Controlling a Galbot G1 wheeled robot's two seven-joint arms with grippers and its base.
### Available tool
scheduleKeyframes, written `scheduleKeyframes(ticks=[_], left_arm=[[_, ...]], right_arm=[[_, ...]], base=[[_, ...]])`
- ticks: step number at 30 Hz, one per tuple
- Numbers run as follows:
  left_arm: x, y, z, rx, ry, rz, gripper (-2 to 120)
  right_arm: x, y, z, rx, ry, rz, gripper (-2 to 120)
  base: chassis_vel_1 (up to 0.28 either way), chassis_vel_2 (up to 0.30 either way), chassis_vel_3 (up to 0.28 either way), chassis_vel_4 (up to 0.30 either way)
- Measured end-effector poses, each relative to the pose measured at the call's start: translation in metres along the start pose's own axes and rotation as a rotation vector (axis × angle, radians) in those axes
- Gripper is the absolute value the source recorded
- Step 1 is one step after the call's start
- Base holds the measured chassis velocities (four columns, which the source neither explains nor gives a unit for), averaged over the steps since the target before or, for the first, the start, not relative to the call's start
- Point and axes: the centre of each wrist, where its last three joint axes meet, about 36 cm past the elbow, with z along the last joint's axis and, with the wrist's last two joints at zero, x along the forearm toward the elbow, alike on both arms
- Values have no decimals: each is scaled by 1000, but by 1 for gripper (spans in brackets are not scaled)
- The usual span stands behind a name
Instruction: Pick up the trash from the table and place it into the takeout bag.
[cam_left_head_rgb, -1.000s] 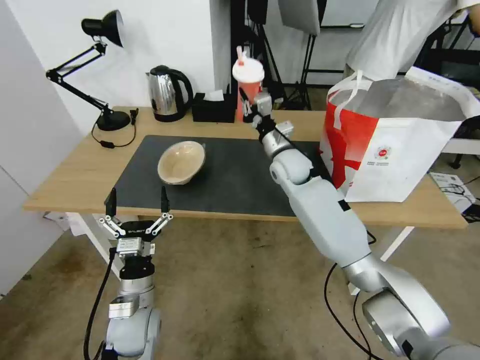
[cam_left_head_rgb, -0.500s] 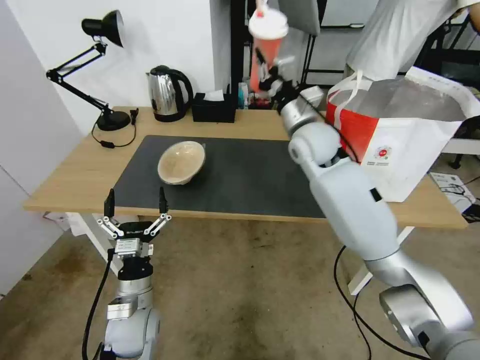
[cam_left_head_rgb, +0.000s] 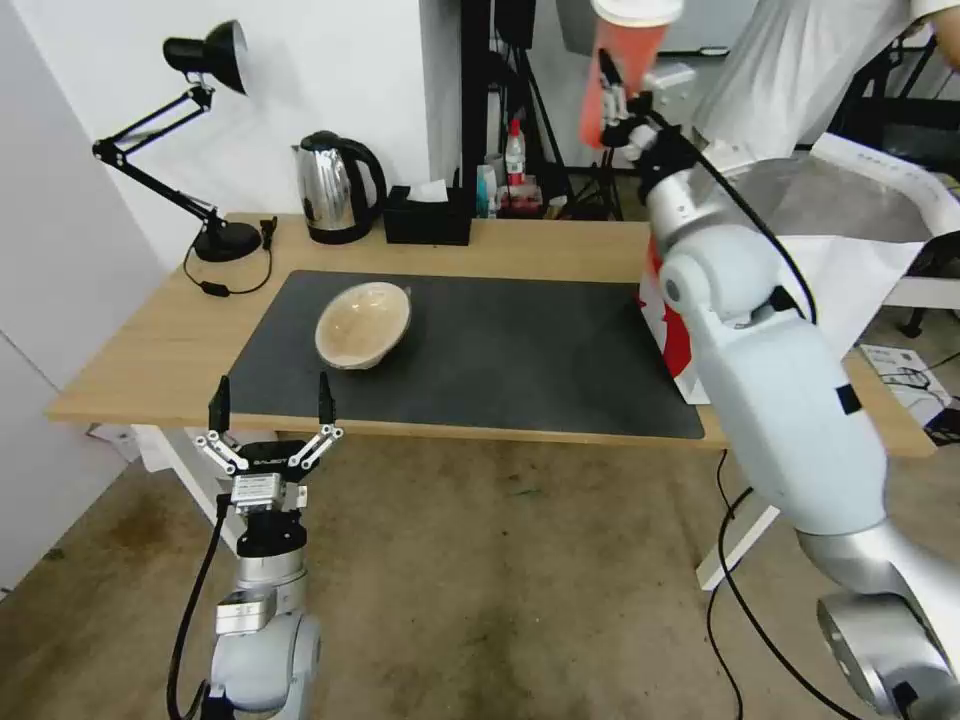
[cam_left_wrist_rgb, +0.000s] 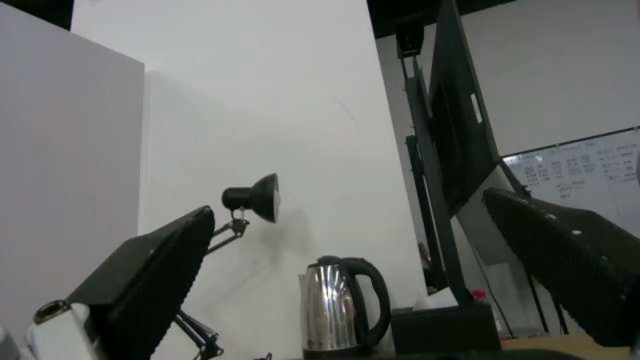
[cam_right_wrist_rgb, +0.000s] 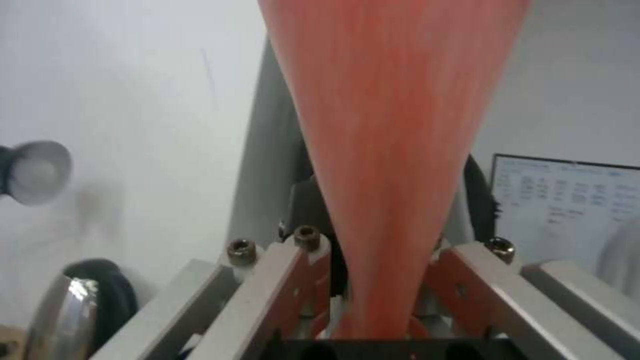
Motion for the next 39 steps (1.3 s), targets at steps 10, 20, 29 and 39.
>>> scheduleKeyframes(ticks=[10, 20, 29, 39], left_arm=[[1, 0, 1, -3, 6, 4, 100], [1, -2, 1, -7, 9, 12, 100], [3, -1, 0, -9, 10, 12, 100], [4, 1, -1, -14, 10, 10, 100]], right_arm=[[25, -46, 6, 62, 30, 93, 6], [40, -82, 0, 92, 21, 178, 6], [46, -98, 4, 101, 32, 217, 6], [51, -114, 27, 116, 68, 260, 6]], base=[[0, 0, 0, 0], [0, 0, 0, 0], [0, 0, 0, 0], [0, 0, 0, 0]])
